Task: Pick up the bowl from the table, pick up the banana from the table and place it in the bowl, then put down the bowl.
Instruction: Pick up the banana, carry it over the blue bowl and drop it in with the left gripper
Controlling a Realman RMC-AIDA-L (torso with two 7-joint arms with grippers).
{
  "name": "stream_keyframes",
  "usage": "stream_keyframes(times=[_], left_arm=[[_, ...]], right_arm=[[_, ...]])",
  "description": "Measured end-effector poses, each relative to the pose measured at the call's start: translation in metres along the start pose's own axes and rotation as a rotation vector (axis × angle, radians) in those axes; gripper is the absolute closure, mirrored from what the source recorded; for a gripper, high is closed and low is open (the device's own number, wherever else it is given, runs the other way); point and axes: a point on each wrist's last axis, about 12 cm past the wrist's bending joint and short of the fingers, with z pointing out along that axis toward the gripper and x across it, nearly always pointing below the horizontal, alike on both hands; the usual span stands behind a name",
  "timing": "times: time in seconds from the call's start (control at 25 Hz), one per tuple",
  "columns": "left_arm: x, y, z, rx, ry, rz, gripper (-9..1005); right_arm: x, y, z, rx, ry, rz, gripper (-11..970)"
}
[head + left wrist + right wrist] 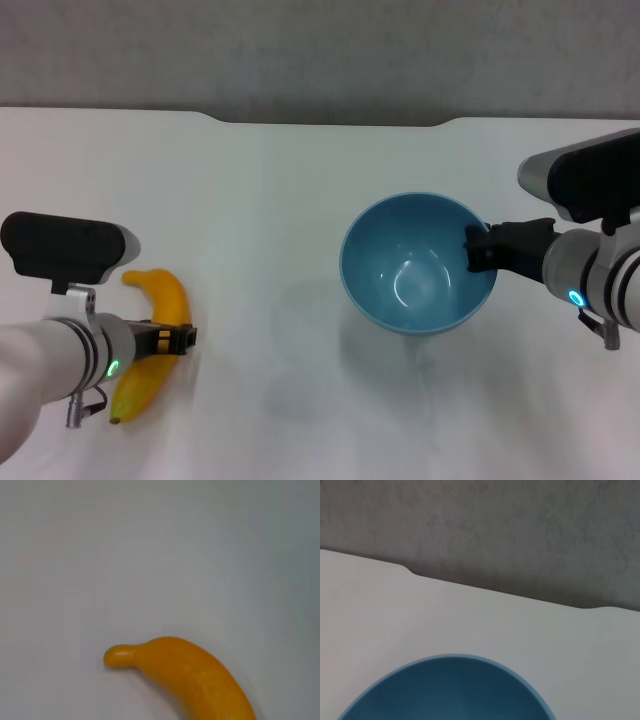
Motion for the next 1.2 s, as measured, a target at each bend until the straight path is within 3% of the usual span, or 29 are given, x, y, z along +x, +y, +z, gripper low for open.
stream_keyframes(times=[0.16, 0.4, 0.68, 1.2], left_arm=[[-0.014, -0.002, -0.012, 0.013, -0.046, -0.009, 484], [-0.036, -0.007, -0.052, 0.051, -0.233, -0.023, 484], [-0.047, -0.038, -0.084, 0.150, -0.373, 0.025, 484], [-0.060, -0.079, -0.105, 0.279, -0.521, 0.104, 485]], right_arm=[[0.002, -0.001, 0.001, 0.002, 0.007, 0.000, 895], [0.003, 0.005, 0.003, -0.012, 0.004, -0.015, 891], [0.004, 0.012, 0.010, -0.033, 0.018, -0.028, 886], [-0.006, 0.043, 0.017, -0.120, -0.010, -0.082, 877]])
